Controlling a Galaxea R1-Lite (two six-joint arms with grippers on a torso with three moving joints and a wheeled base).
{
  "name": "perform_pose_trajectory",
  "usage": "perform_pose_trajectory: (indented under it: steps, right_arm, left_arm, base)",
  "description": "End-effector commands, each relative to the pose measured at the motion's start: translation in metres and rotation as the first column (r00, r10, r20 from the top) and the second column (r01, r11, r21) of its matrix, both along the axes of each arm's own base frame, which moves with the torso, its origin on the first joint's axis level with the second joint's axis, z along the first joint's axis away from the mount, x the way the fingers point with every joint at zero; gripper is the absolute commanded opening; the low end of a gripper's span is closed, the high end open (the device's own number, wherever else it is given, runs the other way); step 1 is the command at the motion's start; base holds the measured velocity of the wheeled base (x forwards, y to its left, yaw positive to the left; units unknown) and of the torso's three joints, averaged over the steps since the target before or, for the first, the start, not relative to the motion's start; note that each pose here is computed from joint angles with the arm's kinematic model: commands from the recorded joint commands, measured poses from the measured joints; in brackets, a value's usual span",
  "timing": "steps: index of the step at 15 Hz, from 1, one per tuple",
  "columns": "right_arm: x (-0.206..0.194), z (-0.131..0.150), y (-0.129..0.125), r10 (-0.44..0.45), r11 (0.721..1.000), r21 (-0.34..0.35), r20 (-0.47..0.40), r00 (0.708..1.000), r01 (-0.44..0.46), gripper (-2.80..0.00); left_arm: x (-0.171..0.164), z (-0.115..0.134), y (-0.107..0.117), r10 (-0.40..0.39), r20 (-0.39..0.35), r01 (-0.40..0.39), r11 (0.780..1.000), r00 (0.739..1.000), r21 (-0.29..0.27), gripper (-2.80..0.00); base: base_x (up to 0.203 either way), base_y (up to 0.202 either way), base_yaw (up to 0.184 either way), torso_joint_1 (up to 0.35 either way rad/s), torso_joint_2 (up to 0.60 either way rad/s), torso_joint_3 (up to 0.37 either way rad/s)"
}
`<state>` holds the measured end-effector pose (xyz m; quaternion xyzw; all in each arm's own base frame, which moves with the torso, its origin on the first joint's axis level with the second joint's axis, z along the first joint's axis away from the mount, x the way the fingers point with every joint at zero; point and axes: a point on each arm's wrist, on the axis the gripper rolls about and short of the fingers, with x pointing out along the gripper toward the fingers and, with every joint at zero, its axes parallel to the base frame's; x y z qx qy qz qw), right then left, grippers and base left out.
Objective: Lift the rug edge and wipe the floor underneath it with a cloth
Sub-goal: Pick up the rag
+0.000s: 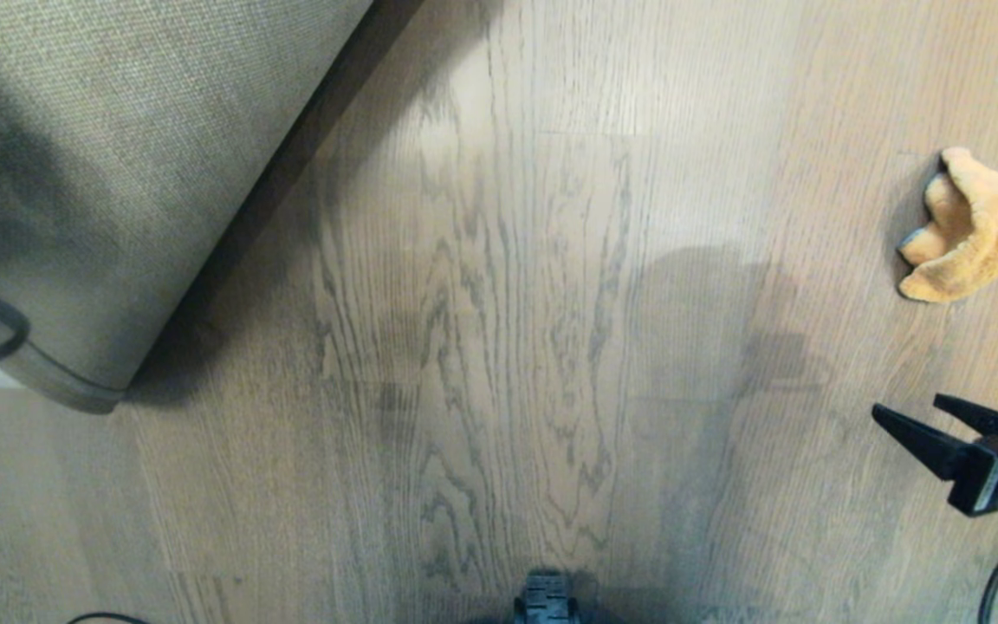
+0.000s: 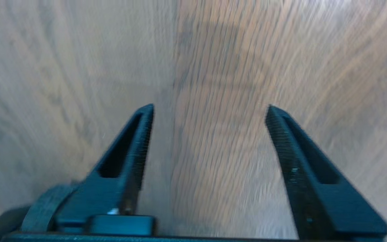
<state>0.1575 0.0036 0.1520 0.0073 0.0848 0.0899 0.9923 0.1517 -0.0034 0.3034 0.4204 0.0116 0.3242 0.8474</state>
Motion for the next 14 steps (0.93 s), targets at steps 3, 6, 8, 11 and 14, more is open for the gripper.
perform_pose_trajectory:
  steps: [3,6,8,11,14]
  right_arm:
    - [0.051,-0.014,-0.001,-0.007,1.000,0.003,0.090,0.996,0.007,0.00]
    - [0.069,-0.004,-0.008,-0.036,0.999,0.004,0.208,0.977,0.036,0.00]
    - [0.072,0.001,-0.015,-0.067,0.998,0.003,0.232,0.970,0.068,0.00]
    - [0.076,0.010,-0.032,-0.127,0.989,-0.038,0.274,0.953,0.143,0.00]
    - [0.082,0.019,-0.040,-0.144,0.983,-0.065,0.319,0.937,0.173,0.00]
  left_arm:
    - [0.002,-0.001,0.000,0.008,-0.005,-0.008,1.000,1.000,0.001,-2.80]
    - [0.004,-0.002,0.000,0.008,-0.011,-0.008,1.000,1.000,0.002,-2.80]
    - [0.005,-0.003,0.000,0.007,-0.014,-0.007,1.000,1.000,0.003,-2.80]
    - [0.005,-0.005,0.000,0.008,-0.023,-0.008,1.000,1.000,0.004,-2.80]
    - [0.005,-0.006,0.000,0.008,-0.023,-0.008,1.000,1.000,0.004,-2.80]
  base:
    - [0.000,0.000,0.000,0.000,0.00,0.000]
    - [0.000,0.000,0.000,0.000,0.00,0.000]
    - [0.000,0.000,0.000,0.000,0.00,0.000]
    - [0.000,0.000,0.000,0.000,0.00,0.000]
    - [0.000,0.000,0.000,0.000,0.00,0.000]
